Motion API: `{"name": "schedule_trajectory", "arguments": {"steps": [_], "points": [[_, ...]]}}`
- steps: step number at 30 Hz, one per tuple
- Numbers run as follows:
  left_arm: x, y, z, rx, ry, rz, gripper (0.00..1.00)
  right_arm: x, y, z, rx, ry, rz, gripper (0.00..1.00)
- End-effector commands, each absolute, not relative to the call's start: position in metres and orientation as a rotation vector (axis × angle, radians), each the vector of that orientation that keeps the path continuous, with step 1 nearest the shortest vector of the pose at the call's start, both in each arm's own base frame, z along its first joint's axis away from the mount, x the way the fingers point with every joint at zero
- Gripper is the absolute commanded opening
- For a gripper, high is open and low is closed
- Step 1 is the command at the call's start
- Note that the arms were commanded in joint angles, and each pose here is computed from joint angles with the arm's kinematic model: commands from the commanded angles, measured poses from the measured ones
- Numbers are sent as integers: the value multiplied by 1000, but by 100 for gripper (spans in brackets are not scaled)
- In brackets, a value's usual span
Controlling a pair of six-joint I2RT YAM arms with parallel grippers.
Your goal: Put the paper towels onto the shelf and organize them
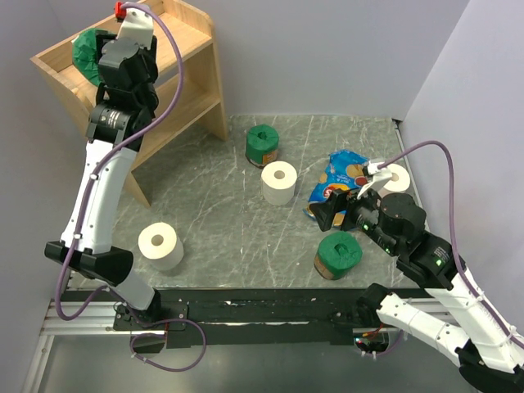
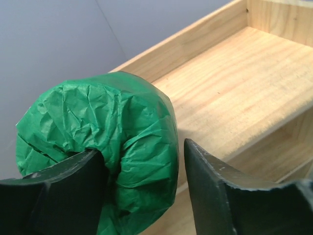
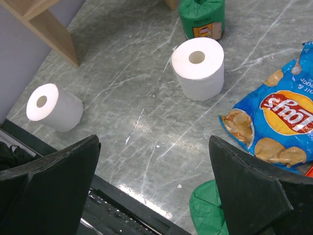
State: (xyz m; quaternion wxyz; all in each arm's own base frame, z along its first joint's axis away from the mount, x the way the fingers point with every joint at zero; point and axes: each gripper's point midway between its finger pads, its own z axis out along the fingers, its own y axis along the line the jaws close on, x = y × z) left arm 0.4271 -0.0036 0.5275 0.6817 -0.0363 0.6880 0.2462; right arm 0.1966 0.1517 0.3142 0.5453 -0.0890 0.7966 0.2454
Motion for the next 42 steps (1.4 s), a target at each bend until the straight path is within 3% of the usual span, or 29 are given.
{"name": "schedule_trajectory", "arguments": {"steps": [1, 10, 31, 38, 42], "points": [[411, 17, 564, -212, 1428, 564, 67, 195, 149, 331, -212, 1845, 592, 100], [403, 26, 587, -246, 1359, 566, 80, 189, 155, 336, -261, 1862, 617, 100], [403, 21, 599, -233, 1319, 532, 83, 182, 162, 359, -256, 1833, 702, 100], [400, 10, 592, -218, 1346, 424, 83, 183, 163, 357, -250, 1838, 709, 100], [372, -19, 591, -152, 1335, 196, 84, 188, 167, 345, -231, 1858, 705, 99]]}}
